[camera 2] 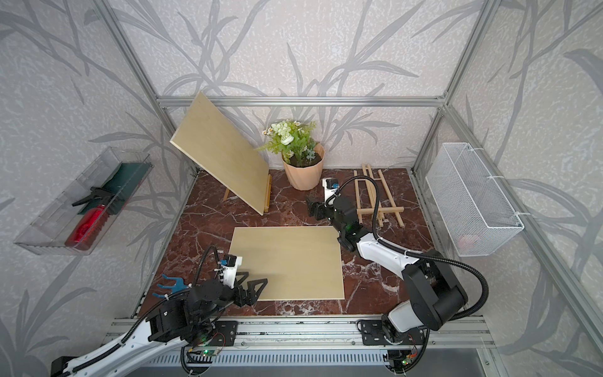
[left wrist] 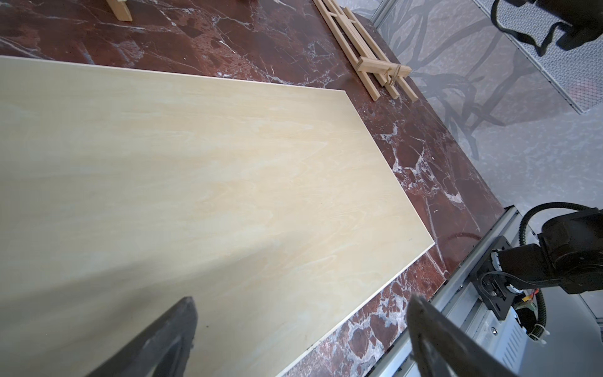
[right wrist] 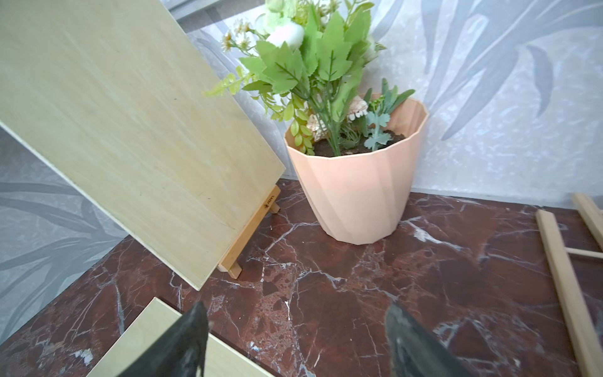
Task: Disassemble the easel
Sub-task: Pick up the drawing board from the easel.
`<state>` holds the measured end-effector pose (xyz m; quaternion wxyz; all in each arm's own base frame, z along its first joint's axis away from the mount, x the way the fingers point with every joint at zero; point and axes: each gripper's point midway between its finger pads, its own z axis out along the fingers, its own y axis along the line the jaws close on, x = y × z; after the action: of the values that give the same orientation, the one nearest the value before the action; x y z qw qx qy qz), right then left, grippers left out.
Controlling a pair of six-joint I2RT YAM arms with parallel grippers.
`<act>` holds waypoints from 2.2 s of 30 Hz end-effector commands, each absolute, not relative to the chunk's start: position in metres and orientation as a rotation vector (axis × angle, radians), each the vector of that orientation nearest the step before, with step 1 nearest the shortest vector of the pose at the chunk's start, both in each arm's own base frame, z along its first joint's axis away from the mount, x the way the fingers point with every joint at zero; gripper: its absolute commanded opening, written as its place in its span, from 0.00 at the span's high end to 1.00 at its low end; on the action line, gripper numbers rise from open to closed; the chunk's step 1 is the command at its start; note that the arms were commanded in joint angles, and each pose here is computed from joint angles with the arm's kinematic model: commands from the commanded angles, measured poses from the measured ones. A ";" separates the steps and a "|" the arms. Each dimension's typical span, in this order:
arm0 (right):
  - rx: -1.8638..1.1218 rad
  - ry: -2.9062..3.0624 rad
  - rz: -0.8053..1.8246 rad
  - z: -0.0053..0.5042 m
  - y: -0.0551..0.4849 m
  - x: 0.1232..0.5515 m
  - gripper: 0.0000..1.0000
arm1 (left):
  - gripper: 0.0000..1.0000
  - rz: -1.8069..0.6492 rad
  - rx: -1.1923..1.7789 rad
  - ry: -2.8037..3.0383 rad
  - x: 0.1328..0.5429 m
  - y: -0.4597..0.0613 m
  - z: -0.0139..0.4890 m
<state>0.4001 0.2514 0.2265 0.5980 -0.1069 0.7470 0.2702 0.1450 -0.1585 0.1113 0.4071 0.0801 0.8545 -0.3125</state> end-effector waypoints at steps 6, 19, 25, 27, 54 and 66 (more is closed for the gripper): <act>-0.341 1.441 0.886 0.210 0.298 0.385 0.16 | 0.01 -0.724 0.037 2.055 0.172 -0.153 0.152; -0.461 1.640 0.738 0.176 0.303 0.379 0.15 | 0.01 -0.414 -0.118 1.954 0.260 -0.169 0.308; -0.511 1.654 0.706 0.174 0.299 0.372 0.15 | 0.01 -0.236 -0.230 1.951 0.299 -0.139 0.355; -0.511 1.654 0.721 0.177 0.300 0.370 0.15 | 0.01 -0.181 -0.282 1.949 0.310 -0.122 0.361; -0.579 1.708 0.844 0.161 0.321 0.365 0.15 | 0.01 -0.408 -0.498 1.754 0.403 -0.001 0.379; -0.593 1.717 0.864 0.159 0.324 0.364 0.15 | 0.23 -0.444 -0.354 1.717 0.425 -0.010 0.374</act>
<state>0.3597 0.3193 0.1533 0.5319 -0.2454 0.7281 0.3561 0.4195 -0.0093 0.3692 0.6012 -0.1781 0.7545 -0.1939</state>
